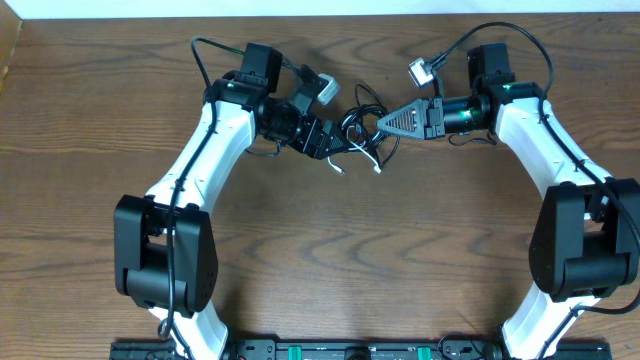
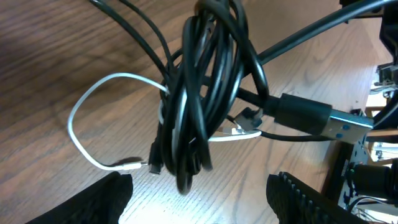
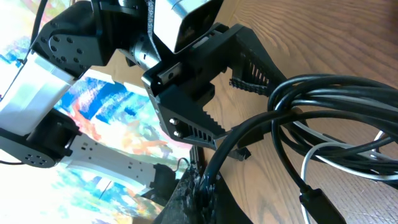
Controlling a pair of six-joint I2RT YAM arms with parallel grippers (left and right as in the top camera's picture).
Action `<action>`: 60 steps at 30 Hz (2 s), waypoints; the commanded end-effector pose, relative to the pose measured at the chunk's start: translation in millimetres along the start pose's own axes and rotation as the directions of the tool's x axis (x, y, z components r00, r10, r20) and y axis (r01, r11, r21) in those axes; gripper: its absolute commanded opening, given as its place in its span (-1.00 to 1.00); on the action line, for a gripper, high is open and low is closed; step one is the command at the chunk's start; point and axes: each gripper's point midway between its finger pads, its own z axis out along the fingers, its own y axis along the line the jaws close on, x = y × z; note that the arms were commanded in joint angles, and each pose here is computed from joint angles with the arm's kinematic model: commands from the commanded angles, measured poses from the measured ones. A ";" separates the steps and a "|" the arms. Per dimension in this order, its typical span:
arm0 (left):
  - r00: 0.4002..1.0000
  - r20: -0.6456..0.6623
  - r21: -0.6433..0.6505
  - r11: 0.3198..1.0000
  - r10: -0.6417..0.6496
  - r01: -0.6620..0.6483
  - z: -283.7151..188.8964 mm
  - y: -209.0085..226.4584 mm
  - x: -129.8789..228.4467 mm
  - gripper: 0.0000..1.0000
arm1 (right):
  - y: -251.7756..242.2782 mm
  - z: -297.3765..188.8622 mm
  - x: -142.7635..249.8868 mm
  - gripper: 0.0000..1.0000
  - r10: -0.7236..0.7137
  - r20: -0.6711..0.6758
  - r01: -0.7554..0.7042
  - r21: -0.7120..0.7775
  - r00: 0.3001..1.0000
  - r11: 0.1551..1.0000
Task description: Untangle cables
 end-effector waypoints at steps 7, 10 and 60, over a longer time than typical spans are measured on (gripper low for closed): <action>1.000 0.007 0.042 0.999 0.019 -0.019 9.8 -10.9 -4.8 0.47 | 14.4 -1.4 -1.7 -0.98 -0.018 0.006 0.019 -0.080 1.000 0.997; 1.000 0.001 0.047 0.999 0.025 -0.025 12.5 -14.5 -4.3 0.40 | 16.7 -1.0 -1.5 -0.98 -0.018 0.005 0.018 -0.093 1.000 0.995; 0.885 0.076 0.403 0.826 -0.458 0.393 -57.6 -13.0 -29.4 -0.85 | -129.5 -68.1 49.5 -0.74 0.210 -0.059 -0.082 0.794 0.976 0.603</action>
